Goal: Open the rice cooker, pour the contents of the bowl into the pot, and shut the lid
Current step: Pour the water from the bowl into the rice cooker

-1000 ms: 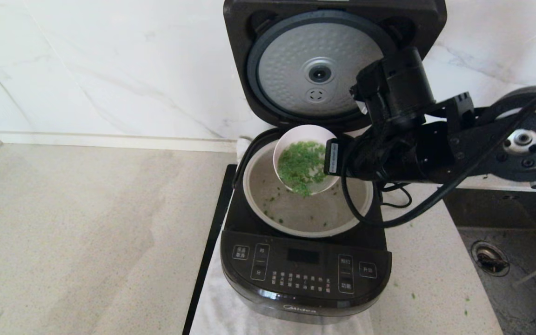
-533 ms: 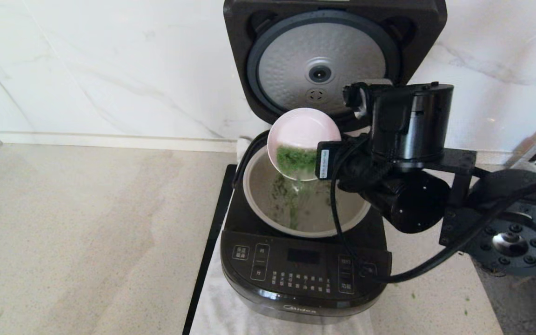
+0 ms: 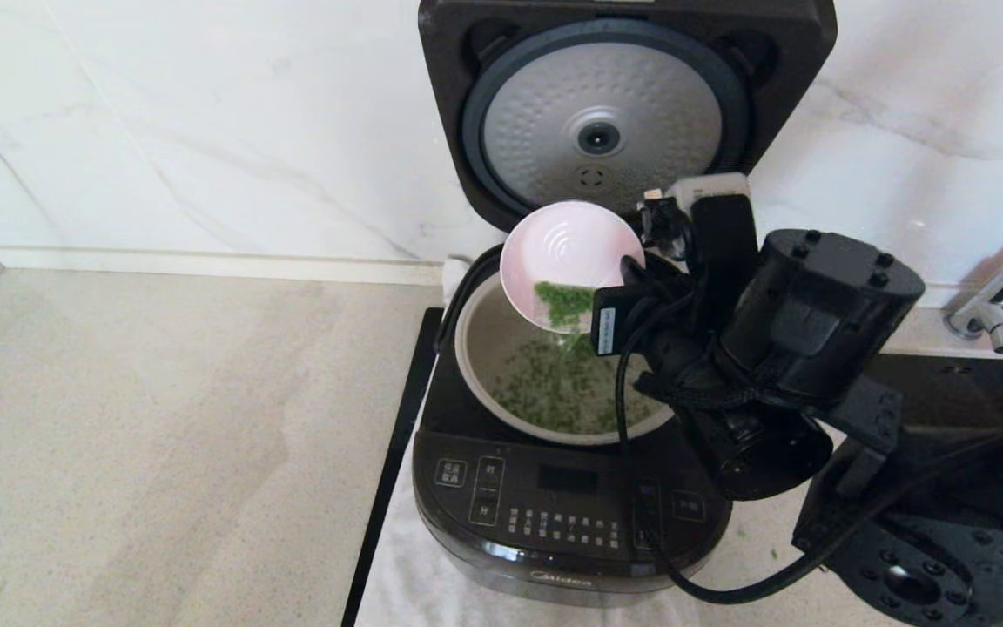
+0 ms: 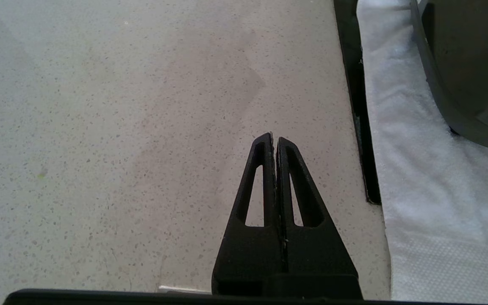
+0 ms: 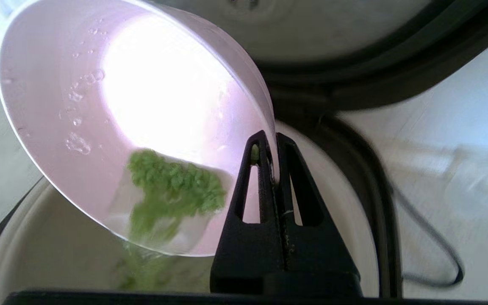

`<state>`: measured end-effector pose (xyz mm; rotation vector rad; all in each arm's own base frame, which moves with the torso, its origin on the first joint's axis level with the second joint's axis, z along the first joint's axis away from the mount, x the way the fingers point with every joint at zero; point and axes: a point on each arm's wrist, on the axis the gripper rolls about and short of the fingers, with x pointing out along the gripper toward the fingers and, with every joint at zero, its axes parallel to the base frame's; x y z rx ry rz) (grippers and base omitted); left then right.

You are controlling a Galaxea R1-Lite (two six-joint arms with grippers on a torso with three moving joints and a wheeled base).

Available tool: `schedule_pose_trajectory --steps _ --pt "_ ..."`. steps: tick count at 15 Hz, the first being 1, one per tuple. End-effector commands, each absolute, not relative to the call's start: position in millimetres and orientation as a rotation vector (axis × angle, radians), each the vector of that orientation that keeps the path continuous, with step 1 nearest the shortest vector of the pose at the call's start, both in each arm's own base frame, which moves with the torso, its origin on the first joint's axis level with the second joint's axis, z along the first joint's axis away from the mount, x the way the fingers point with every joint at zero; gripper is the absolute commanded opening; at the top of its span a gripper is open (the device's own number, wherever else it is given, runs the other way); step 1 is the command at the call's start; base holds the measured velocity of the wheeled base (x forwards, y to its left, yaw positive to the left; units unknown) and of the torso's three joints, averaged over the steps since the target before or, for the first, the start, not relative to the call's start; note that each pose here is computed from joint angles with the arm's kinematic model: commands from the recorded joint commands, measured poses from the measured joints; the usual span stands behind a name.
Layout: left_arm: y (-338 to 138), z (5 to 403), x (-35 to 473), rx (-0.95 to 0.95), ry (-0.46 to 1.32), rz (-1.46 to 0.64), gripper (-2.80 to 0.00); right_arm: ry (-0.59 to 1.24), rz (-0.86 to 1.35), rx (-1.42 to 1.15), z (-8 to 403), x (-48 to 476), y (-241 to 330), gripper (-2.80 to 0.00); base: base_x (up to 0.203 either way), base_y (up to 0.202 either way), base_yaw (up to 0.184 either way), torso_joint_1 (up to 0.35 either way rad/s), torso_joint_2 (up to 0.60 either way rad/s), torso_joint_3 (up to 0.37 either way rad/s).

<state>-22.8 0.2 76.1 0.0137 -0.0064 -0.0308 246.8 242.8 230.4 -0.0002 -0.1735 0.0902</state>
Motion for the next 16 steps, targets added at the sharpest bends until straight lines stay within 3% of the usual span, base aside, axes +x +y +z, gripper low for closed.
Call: schedule_pose_trajectory --steps 1,5,16 --pt "0.2 75.6 -22.8 0.014 -0.006 -0.031 -2.8 -0.257 0.067 -0.017 210.4 249.9 247.0 -2.8 0.0 0.0 0.0 0.0 0.0 0.0" --pt "0.2 75.6 -22.8 0.014 -0.006 -0.031 -2.8 -0.288 0.061 -0.121 180.7 248.4 253.6 -2.8 0.0 0.0 0.0 0.0 0.0 0.0" --pt "0.2 75.6 -22.8 0.014 -0.006 -0.031 -2.8 -0.388 0.052 -0.081 220.5 237.9 262.6 -2.8 0.0 0.0 0.0 0.0 0.0 0.0"
